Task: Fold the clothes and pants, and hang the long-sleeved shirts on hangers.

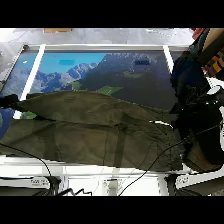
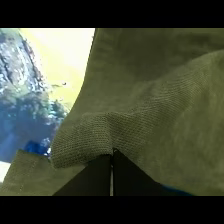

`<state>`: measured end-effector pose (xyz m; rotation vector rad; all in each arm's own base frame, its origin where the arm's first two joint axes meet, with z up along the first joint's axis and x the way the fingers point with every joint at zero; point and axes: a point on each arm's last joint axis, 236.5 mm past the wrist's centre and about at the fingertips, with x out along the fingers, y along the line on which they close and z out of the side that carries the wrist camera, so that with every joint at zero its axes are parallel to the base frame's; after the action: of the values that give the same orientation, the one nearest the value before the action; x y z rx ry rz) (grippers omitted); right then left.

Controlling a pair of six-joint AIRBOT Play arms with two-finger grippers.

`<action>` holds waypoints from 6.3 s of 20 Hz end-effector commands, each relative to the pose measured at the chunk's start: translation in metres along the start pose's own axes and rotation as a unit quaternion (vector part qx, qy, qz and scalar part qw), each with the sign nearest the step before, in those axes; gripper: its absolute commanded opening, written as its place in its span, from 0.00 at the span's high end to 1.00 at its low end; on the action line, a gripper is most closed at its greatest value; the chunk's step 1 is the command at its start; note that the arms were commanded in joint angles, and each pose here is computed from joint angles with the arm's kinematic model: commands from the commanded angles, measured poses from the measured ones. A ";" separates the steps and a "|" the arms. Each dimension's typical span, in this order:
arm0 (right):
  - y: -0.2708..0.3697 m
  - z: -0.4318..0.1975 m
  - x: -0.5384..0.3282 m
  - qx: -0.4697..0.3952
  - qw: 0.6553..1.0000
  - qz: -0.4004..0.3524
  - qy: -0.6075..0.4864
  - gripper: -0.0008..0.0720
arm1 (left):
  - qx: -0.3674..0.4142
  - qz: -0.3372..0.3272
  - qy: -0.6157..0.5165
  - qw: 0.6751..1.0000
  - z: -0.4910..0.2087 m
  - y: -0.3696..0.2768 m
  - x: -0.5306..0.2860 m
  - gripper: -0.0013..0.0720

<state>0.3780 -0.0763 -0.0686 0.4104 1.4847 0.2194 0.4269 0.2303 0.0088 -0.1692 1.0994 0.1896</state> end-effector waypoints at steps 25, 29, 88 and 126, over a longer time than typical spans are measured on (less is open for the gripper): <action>0.046 0.159 -0.004 -0.050 0.956 -0.017 -0.290 0.95 | -0.071 0.040 -0.187 0.979 0.093 -0.002 -0.010 0.96; 0.032 0.170 -0.019 -0.020 0.950 -0.045 -0.308 0.95 | -0.089 0.032 -0.332 0.939 0.165 -0.028 -0.050 0.97; 0.071 0.081 -0.188 -0.056 0.928 -0.161 -0.331 0.95 | -0.041 0.127 0.039 0.990 0.000 0.031 -0.066 0.96; -0.025 -0.121 0.025 0.342 0.894 0.066 -0.281 0.37 | -0.093 -0.043 -0.010 0.995 -0.015 -0.060 -0.086 0.34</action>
<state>0.2495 -0.0660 -0.0997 1.0925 0.9420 -0.3118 0.4200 0.1283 0.0953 -0.3095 0.9707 0.0803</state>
